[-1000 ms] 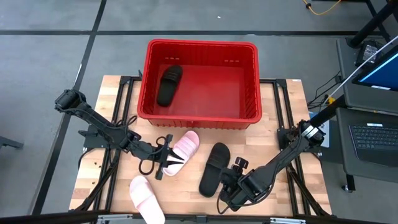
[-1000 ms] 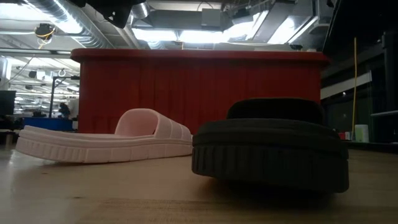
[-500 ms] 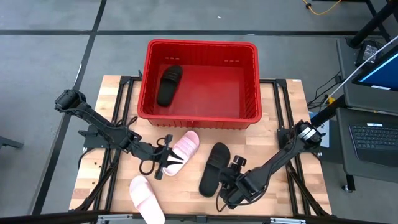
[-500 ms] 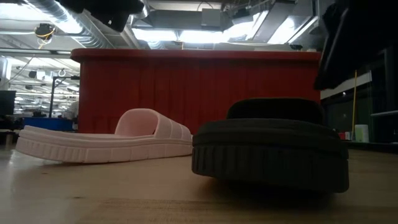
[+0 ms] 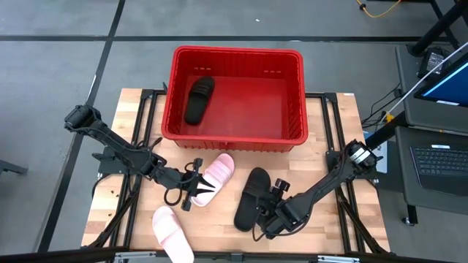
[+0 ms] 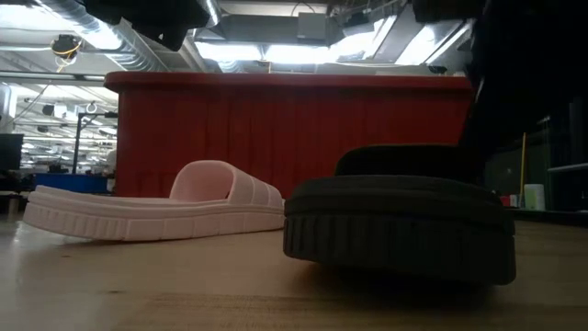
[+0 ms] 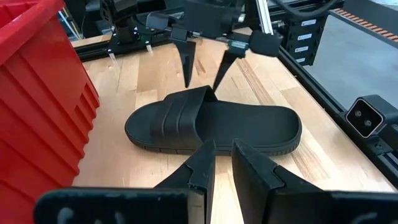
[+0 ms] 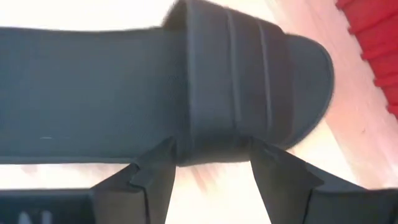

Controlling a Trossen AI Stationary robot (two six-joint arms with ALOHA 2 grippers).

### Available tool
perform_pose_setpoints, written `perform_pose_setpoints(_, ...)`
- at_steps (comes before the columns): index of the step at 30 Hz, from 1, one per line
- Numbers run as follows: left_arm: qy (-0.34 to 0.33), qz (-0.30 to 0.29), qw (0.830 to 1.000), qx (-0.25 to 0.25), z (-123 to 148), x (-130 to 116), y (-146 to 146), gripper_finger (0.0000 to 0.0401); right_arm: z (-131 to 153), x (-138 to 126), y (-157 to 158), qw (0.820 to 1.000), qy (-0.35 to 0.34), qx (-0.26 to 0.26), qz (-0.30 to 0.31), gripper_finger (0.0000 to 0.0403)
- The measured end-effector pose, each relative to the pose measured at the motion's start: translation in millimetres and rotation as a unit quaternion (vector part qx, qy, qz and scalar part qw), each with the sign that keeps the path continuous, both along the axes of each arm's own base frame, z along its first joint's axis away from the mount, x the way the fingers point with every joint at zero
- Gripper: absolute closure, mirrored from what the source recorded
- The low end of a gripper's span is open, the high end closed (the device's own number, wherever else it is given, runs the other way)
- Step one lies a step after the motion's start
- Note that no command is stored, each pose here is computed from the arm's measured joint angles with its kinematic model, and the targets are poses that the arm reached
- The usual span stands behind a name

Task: Pick and place slides into bin
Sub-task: Put the black slipper into the red bin

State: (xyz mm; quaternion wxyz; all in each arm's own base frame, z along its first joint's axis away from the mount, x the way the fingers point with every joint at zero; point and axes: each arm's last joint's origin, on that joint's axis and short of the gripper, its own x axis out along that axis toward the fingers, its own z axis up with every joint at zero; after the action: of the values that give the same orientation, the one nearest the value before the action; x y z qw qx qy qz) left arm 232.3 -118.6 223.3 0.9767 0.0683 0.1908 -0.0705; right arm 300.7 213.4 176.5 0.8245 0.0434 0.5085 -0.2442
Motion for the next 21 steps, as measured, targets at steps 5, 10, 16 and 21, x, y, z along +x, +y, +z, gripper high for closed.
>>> perform_pose_setpoints(5,0.009,0.000,1.000,0.005,-1.8,-0.7,0.4,0.0350,-1.8,-0.5,-0.9,1.000,0.001,-0.002,-0.001,0.0199)
perform_pose_setpoints(10,0.010,0.000,1.000,0.005,-1.9,-0.8,0.4,0.0353,-1.8,1.1,-2.3,1.000,-0.001,0.000,-0.003,0.0199)
perform_pose_setpoints(16,0.010,0.000,1.000,0.005,-1.8,-0.7,0.4,0.0352,-1.8,6.3,-9.7,1.000,-0.002,0.002,-0.017,0.0206)
perform_pose_setpoints(21,0.010,0.000,1.000,0.004,-1.9,-0.8,0.4,0.0355,-1.8,9.3,-14.3,1.000,-0.001,0.004,-0.025,0.0252)
